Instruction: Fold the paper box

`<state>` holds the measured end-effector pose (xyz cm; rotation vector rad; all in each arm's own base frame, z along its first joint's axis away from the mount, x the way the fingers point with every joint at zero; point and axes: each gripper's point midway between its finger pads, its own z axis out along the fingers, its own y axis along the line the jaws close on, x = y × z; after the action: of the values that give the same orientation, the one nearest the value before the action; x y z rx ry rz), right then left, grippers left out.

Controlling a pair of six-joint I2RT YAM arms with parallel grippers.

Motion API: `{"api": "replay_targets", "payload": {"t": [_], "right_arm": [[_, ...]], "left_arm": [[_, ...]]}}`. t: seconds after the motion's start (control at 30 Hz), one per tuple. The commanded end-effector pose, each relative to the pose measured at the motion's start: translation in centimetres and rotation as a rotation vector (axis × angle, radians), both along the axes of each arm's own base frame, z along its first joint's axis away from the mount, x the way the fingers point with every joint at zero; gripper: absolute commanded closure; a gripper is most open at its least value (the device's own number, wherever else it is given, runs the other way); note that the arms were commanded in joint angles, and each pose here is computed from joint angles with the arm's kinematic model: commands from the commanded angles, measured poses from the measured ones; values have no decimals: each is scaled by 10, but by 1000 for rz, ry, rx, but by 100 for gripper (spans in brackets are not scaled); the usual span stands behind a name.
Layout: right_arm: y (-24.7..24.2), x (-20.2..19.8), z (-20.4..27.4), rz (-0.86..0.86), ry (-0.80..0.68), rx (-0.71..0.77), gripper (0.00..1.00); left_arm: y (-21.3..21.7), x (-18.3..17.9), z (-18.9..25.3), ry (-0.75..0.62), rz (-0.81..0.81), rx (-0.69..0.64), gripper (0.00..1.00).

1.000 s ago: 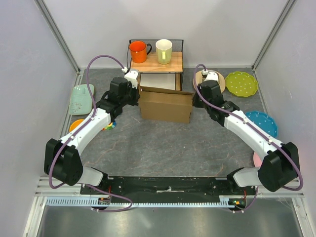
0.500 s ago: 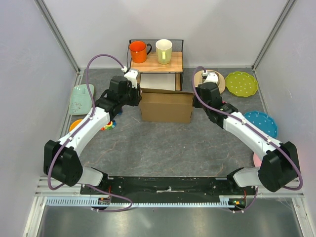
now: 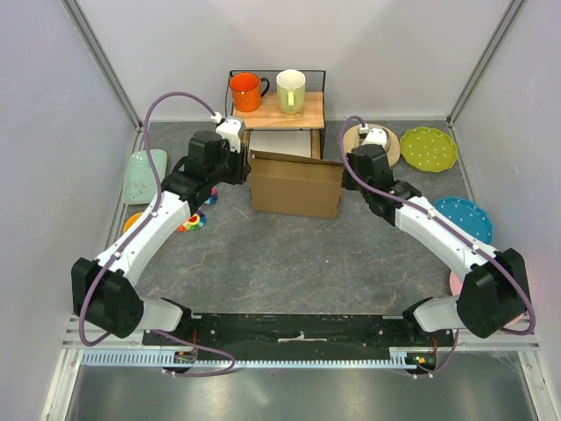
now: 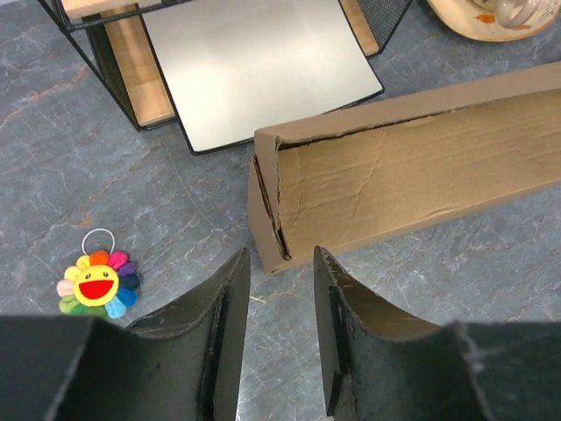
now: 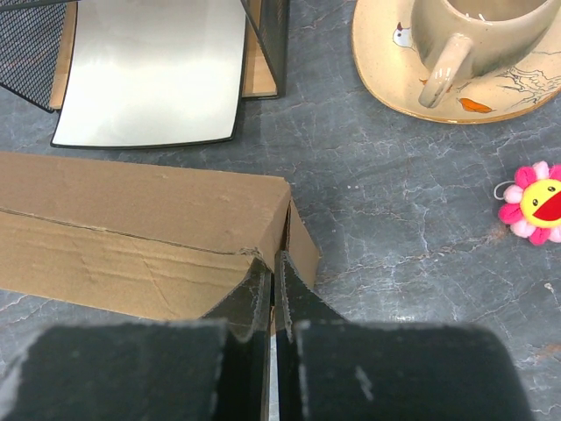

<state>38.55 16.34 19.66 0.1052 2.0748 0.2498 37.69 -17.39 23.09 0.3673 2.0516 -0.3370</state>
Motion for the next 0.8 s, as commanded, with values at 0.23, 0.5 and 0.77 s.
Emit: {"api": "replay_targets", "payload": {"t": [0.23, 0.5, 0.77], "right_arm": [[-14, -40, -69, 26, 263, -115, 100], [-13, -43, -73, 32, 272, -118, 100], [-12, -43, -74, 38, 273, -120, 100]], "left_arm": [[-14, 33, 26, -74, -26, -9, 59], [-12, 41, 18, -67, -17, 21, 61], [-11, 47, 18, -64, -9, 19, 62]]}}
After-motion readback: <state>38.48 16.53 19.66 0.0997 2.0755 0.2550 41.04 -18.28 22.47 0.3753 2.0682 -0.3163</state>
